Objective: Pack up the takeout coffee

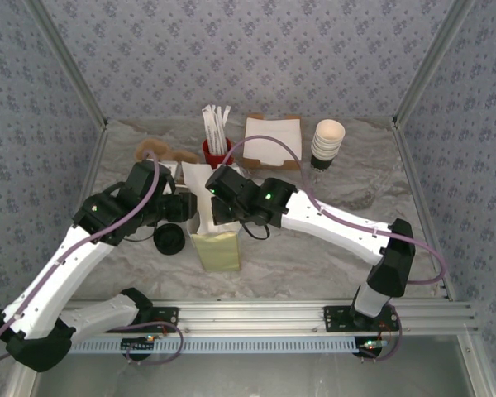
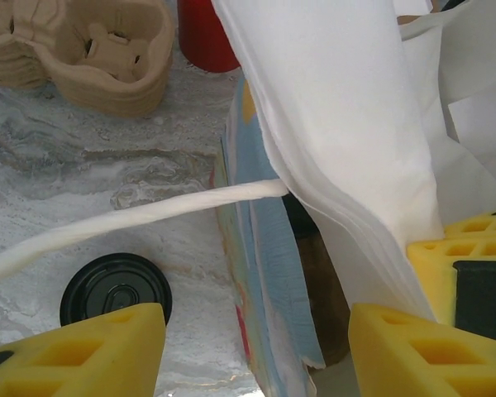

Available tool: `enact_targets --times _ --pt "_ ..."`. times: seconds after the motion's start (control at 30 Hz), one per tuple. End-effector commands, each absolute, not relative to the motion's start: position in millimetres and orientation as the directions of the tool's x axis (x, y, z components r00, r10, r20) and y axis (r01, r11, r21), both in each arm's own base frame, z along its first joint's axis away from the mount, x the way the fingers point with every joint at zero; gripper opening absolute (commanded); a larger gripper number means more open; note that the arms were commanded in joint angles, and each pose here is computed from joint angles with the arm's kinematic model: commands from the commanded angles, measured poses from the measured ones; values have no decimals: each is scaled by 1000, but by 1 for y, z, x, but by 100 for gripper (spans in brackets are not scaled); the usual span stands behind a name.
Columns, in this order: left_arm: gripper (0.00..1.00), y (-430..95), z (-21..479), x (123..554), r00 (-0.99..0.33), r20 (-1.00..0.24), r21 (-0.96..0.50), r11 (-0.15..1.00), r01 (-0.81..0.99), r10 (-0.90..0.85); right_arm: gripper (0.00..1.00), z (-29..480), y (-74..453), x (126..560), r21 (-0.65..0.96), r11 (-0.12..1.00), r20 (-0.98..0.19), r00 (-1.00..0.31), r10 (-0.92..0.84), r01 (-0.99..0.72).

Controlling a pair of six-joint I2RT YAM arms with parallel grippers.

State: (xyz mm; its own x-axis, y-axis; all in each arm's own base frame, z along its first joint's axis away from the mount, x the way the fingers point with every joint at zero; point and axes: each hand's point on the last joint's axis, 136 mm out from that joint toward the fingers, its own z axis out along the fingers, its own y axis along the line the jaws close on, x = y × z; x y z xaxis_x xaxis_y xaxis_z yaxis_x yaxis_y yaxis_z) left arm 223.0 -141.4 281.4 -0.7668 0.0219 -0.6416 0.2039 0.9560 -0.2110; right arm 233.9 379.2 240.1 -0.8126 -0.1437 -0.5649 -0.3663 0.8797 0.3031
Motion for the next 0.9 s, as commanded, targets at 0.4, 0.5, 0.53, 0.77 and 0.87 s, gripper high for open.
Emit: enact_targets --times 0.4,0.5,0.53,0.77,0.87 --pt "60 -144 281 226 -764 -645 -243 949 203 -2 0 240 373 234 237 900 -564 -806 -178 -365" --pt "59 -145 281 226 -764 -645 -244 948 202 -3 0 242 372 232 224 902 -568 -802 -185 -368" --pt "59 -145 281 227 -764 -646 -246 948 202 -5 0 241 371 233 219 905 -569 -801 -186 -366" --pt "55 -147 279 228 -764 -645 -250 947 201 -8 1 234 367 232 189 916 -554 -808 -198 -354" --pt "55 -148 281 229 -760 -649 -252 946 204 -9 4 231 368 232 188 916 -550 -810 -202 -355"
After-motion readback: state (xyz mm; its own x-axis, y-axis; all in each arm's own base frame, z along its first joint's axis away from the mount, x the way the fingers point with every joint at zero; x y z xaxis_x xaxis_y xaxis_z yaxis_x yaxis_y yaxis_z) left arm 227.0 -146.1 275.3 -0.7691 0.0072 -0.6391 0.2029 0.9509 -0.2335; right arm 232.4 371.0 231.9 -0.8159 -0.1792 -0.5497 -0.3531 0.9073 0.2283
